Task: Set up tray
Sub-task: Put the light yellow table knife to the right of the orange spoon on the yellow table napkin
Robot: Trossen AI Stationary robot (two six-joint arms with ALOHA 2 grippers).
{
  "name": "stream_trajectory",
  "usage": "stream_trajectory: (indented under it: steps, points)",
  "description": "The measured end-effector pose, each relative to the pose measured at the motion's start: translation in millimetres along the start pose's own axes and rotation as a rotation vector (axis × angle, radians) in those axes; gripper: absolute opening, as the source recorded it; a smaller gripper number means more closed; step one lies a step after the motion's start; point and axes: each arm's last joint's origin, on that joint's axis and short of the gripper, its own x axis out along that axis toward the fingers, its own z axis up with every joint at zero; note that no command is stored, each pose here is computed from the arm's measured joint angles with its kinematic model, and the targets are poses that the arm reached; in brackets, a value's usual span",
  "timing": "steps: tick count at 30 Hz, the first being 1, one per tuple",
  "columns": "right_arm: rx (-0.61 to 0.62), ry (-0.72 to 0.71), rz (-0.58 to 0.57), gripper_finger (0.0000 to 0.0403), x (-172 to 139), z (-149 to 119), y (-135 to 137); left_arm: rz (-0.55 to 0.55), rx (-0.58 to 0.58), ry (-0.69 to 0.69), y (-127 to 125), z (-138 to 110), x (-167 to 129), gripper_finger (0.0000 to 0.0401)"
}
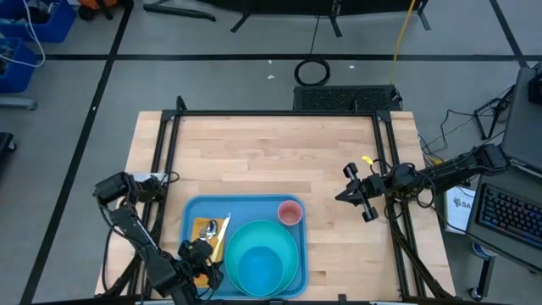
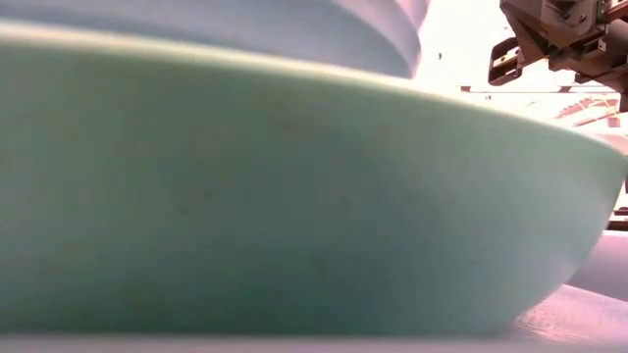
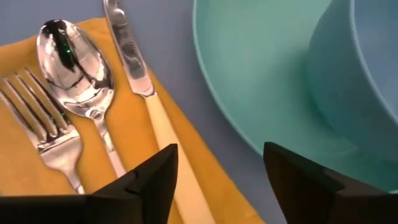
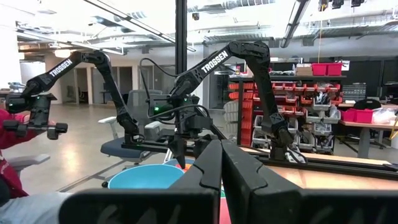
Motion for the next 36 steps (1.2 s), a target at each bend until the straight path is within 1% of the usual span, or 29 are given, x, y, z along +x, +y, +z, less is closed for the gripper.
stream_trajectory:
  steps: [6, 9, 13, 20, 36]
  points:
    - [0.0, 0.0, 0.0, 0.0, 0, 0, 0, 0.009, 0.002, 0.004, -1, 3, 3, 0.0224]
    - [0.0, 0.0, 0.0, 0.0, 0, 0, 0, 0.031, 0.004, 0.013, -2, 1, 10, 0.0223]
    - [0.0, 0.0, 0.0, 0.0, 0, 0, 0, 0.073, 0.009, 0.057, -2, -1, 18, 0.0223]
    - [0.0, 0.0, 0.0, 0.0, 0, 0, 0, 0.091, 0.006, 0.068, -1, -1, 18, 0.0223]
    - [0.0, 0.0, 0.0, 0.0, 0, 0, 0, 0.086, 0.003, 0.057, -1, -1, 18, 0.0223]
